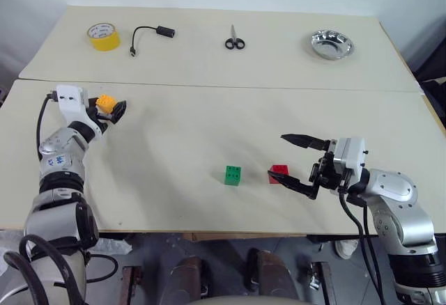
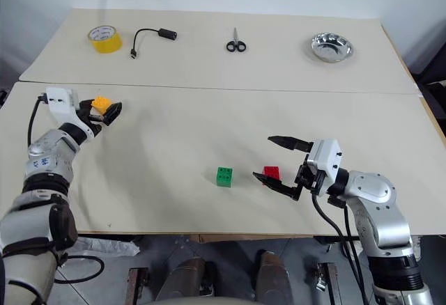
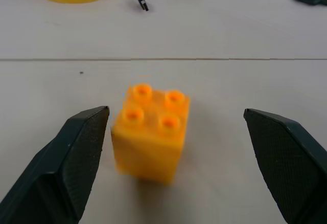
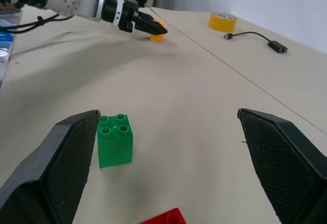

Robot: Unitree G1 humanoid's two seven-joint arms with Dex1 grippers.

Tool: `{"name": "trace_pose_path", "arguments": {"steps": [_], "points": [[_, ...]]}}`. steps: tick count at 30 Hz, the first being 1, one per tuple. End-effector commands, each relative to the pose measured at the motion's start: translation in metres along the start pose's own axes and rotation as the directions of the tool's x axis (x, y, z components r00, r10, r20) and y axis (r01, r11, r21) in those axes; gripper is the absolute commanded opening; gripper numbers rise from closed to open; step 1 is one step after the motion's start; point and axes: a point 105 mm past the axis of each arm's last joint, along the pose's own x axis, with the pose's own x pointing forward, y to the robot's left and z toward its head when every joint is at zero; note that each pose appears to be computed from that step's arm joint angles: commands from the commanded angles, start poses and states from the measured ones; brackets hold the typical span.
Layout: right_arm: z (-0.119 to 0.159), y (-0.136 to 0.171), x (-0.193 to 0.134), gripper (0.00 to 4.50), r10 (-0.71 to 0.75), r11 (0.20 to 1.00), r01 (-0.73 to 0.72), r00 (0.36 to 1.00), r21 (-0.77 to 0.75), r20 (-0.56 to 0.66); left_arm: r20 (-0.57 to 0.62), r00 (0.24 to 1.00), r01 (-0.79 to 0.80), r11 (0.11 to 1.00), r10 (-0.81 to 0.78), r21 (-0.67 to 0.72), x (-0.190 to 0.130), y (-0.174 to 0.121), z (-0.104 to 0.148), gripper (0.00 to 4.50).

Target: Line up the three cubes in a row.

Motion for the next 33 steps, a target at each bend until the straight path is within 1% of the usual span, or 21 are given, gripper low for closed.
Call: {"name": "trace_pose_path", "arguments": {"steps": [1, 3, 6, 10, 13, 14, 15, 17, 18, 20, 21, 22, 24, 26, 29, 32, 33], "points": [[0.012, 0.001, -0.002, 4.5, -0.017, 0.999, 0.018, 1.0, -0.035, 0.025, -0.017, 1.0, 0.01, 0.999, -0.009, 0.035, 0.0, 0.002, 0.003, 4.49], [0.012, 0.002, -0.003, 4.5, -0.025, 0.999, 0.026, 0.999, -0.035, 0.022, -0.039, 0.999, 0.037, 0.998, -0.035, 0.046, 0.002, -0.002, 0.001, 4.49], [0.013, 0.002, -0.004, 4.5, -0.039, 0.998, 0.04, 0.999, -0.038, 0.023, -0.053, 0.998, 0.045, 0.998, -0.042, 0.052, 0.003, -0.003, -0.001, 3.91], [0.013, 0.002, -0.004, 4.5, -0.052, 0.998, 0.053, 0.998, -0.041, 0.026, -0.047, 0.996, 0.078, 0.995, -0.075, 0.067, 0.003, -0.006, 0.002, 2.67], [0.012, 0.003, -0.005, 4.5, -0.057, 0.997, 0.058, 0.998, -0.04, 0.025, -0.001, 0.992, 0.128, 0.99, -0.129, 0.066, 0.0, -0.009, 0.009, 1.71], [0.011, 0.003, -0.005, 4.5, -0.06, 0.997, 0.061, 0.998, -0.041, 0.025, 0.027, 0.977, 0.208, 0.977, -0.21, 0.05, -0.004, -0.015, 0.012, 1.46], [0.011, 0.003, -0.005, 4.5, -0.061, 0.997, 0.061, 0.998, -0.043, 0.023, 0.049, 0.953, 0.297, 0.953, -0.3, 0.055, -0.009, -0.022, 0.015, 1.47], [0.013, 0.001, -0.008, 4.5, -0.066, 0.997, 0.067, 0.998, -0.045, 0.019, 0.052, 0.866, 0.49, 0.865, -0.498, 0.11, -0.021, -0.039, 0.021, 1.47], [0.013, 0.001, -0.009, 4.5, -0.067, 0.997, 0.068, 0.998, -0.045, 0.018, 0.041, 0.836, 0.538, 0.832, -0.547, 0.133, -0.025, -0.043, 0.023, 1.47], [0.013, 0.0, -0.014, 4.5, -0.071, 0.997, 0.071, 0.997, -0.044, 0.005, -0.067, 0.705, 0.698, 0.675, -0.706, 0.239, -0.039, -0.061, 0.02, 1.47], [0.013, 0.0, -0.018, 4.5, -0.071, 0.997, 0.071, 0.997, -0.043, -0.003, -0.127, 0.622, 0.771, 0.577, -0.773, 0.27, -0.047, -0.071, 0.017, 1.47], [0.013, 0.0, -0.02, 4.5, -0.071, 0.997, 0.071, 0.997, -0.043, -0.008, -0.166, 0.563, 0.814, 0.507, -0.81, 0.283, -0.053, -0.077, 0.015, 1.47], [0.013, 0.001, -0.027, 4.5, -0.07, 0.997, 0.069, 0.997, -0.04, -0.022, -0.28, 0.412, 0.891, 0.32, -0.867, 0.321, -0.069, -0.094, 0.007, 1.47], [0.012, 0.002, -0.033, 4.5, -0.068, 0.997, 0.067, 0.997, -0.033, -0.035, -0.347, 0.322, 0.921, 0.206, -0.881, 0.33, -0.08, -0.104, -0.002, 1.47], [0.008, 0.008, -0.043, 4.5, -0.037, 0.999, 0.036, 0.998, -0.013, -0.06, -0.378, 0.238, 0.94, 0.115, -0.895, 0.321, -0.088, -0.12, -0.014, 1.47], [0.006, 0.011, -0.049, 4.5, -0.001, 1.0, 0.001, 0.997, -0.002, -0.074, -0.365, 0.191, 0.95, 0.078, -0.911, 0.303, -0.089, -0.131, -0.019, 1.47], [0.004, 0.013, -0.051, 4.5, 0.016, 1.0, -0.016, 0.996, 0.006, -0.085, -0.366, 0.161, 0.954, 0.049, -0.917, 0.297, -0.089, -0.139, -0.023, 1.47]]}}
